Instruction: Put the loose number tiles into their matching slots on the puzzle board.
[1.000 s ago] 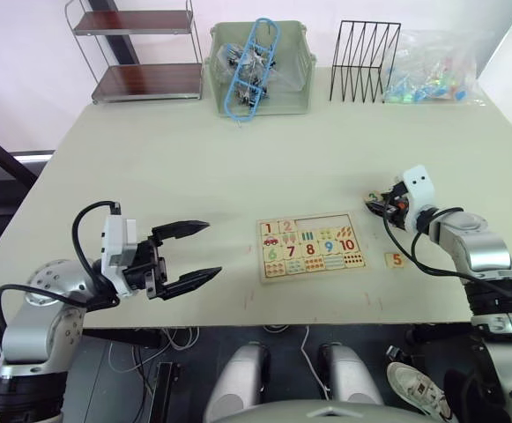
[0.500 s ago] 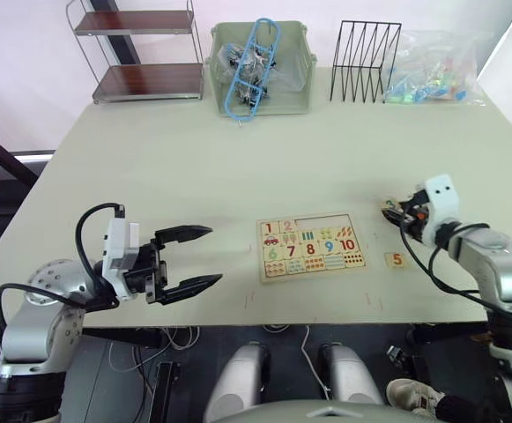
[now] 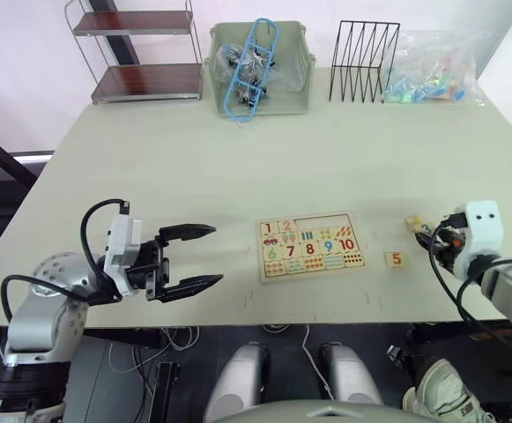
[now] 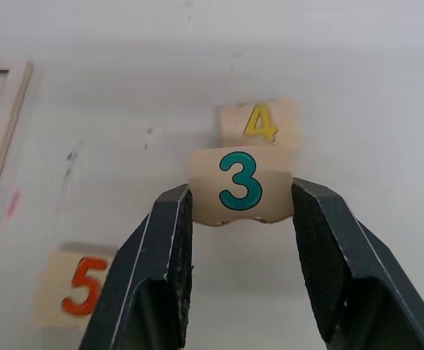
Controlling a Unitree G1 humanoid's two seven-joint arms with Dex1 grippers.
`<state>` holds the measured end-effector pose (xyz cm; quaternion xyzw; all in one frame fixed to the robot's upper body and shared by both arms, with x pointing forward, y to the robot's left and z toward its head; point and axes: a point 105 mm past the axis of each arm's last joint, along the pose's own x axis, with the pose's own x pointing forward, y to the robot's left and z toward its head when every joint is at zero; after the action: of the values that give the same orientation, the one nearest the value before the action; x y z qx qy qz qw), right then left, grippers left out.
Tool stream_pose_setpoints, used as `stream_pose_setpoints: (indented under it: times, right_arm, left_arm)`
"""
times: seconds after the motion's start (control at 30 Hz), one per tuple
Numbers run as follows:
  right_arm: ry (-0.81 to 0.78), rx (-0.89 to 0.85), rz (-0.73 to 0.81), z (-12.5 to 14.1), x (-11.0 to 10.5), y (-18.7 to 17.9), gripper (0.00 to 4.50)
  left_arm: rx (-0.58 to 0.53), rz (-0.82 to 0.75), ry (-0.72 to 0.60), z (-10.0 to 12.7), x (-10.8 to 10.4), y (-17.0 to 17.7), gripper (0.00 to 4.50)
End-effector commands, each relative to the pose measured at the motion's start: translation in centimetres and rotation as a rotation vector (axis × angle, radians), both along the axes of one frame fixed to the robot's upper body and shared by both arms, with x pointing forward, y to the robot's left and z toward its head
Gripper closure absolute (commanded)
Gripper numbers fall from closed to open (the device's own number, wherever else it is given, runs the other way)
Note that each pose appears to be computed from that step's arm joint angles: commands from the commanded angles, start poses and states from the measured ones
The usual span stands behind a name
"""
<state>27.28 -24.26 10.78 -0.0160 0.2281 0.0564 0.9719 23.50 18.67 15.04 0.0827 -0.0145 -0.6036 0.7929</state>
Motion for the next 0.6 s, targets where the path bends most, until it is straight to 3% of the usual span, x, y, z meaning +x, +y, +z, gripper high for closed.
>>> stream_pose_setpoints:
  times: [0.03, 0.6]
  right_arm:
    - [-0.031, -0.004, -0.020, 0.8, -0.9, 0.3, 3.06]
    - [0.038, 0.034, -0.115, -1.4, -2.5, 1.1, 3.06]
  left_arm:
    - [0.011, -0.021, -0.036, 0.7, -0.2, 0.1, 0.00]
    - [0.017, -0.033, -0.032, 1.0, -0.6, 0.3, 0.00]
